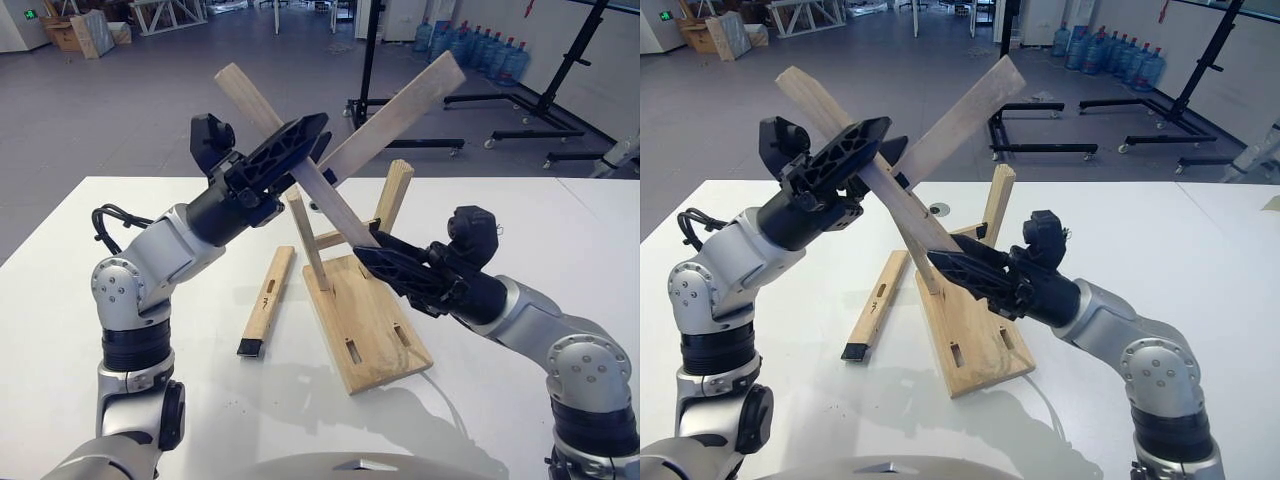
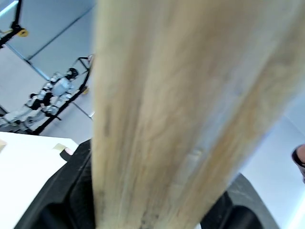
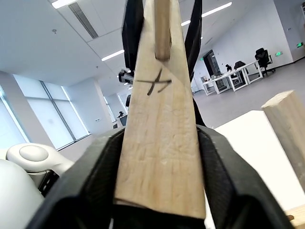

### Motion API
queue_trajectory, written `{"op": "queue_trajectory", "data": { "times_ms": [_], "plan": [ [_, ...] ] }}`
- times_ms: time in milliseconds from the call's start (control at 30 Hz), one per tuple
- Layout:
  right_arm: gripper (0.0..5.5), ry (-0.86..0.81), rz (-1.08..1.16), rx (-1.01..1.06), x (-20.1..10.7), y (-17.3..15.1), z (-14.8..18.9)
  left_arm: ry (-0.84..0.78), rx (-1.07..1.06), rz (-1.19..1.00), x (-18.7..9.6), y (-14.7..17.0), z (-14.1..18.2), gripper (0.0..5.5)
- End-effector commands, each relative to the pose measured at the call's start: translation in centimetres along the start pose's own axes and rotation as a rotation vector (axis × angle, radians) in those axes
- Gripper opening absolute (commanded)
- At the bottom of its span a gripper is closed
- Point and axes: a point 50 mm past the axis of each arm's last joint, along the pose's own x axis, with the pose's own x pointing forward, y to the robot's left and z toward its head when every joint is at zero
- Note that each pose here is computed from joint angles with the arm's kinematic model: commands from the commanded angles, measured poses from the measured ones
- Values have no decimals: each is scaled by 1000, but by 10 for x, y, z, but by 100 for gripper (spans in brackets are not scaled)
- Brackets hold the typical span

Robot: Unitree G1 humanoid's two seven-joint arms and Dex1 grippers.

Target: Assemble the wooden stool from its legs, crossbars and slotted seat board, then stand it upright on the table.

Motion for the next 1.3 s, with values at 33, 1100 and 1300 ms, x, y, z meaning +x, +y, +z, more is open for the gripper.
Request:
{"op": "queue_trajectory", "data": {
  "times_ms": [33, 1100, 1300],
  "plan": [
    [320, 82, -38, -6, -7, -1, -2, 1, 30, 76, -3, 10, 2, 217],
    [540, 842, -616, -440, -126, -76, -113, 273, 625, 175, -45, 9, -42, 205],
    [540, 794, -716, -470, -131, -79, -93, 373, 720, 133, -50, 9, -29, 205]
  ]
}}
